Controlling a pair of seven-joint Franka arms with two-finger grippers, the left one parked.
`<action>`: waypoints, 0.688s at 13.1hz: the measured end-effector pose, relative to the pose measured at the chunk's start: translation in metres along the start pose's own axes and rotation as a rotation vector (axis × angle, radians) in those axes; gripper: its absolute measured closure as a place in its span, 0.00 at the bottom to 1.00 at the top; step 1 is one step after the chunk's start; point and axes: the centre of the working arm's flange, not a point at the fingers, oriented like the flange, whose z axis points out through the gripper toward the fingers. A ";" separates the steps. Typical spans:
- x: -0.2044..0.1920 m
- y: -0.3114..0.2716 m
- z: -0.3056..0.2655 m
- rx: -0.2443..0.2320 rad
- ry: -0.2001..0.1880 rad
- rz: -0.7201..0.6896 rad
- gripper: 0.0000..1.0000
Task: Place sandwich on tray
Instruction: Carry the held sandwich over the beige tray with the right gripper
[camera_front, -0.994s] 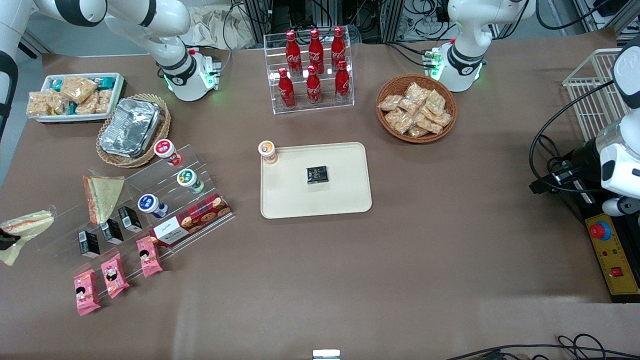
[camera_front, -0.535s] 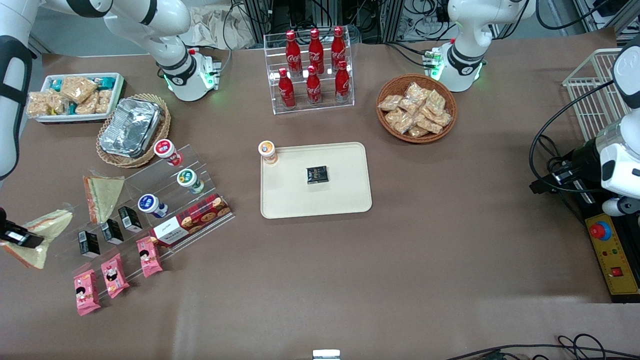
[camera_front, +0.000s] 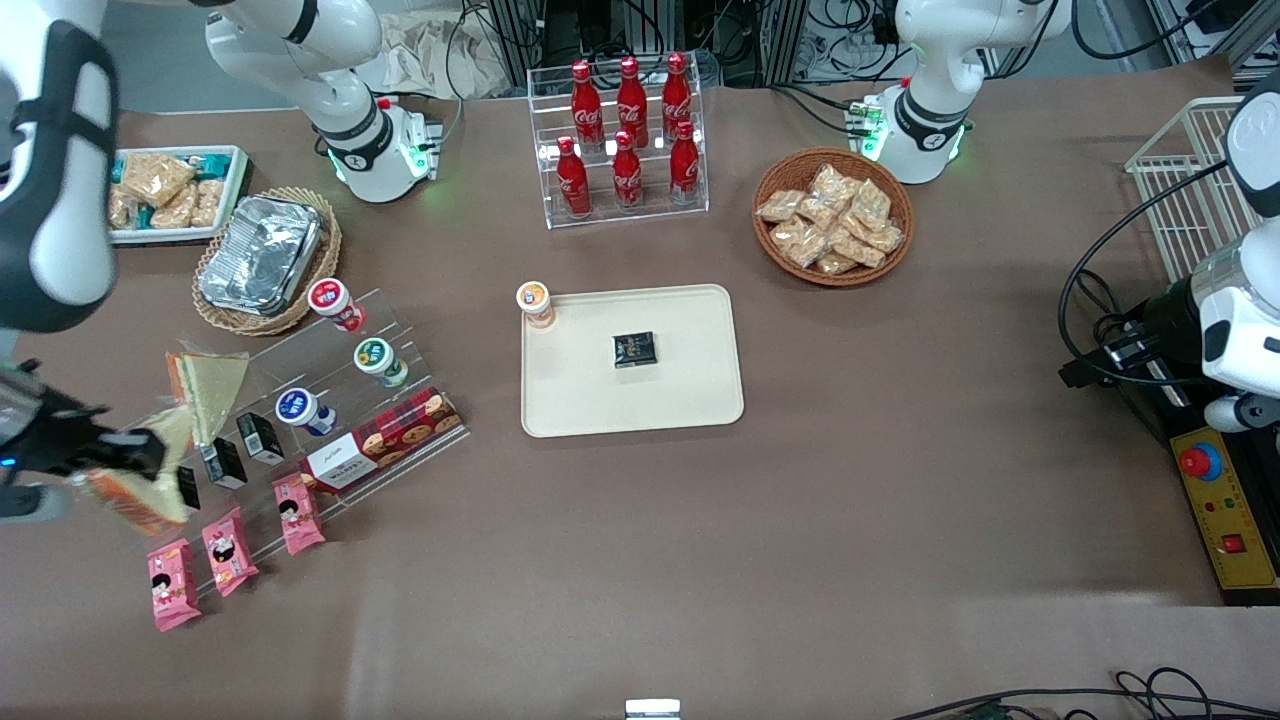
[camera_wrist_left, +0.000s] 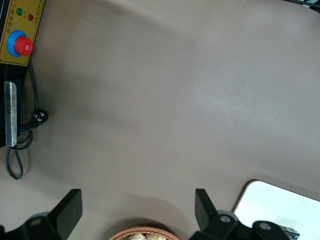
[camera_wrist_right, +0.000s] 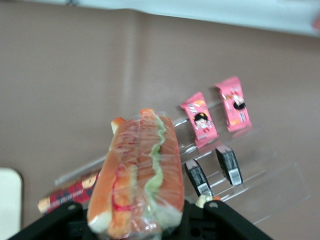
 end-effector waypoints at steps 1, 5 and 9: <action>0.006 -0.037 -0.005 -0.036 -0.002 -0.128 0.77; 0.013 -0.150 -0.009 -0.040 0.001 -0.538 0.77; 0.011 -0.240 0.010 0.047 0.012 -0.854 0.77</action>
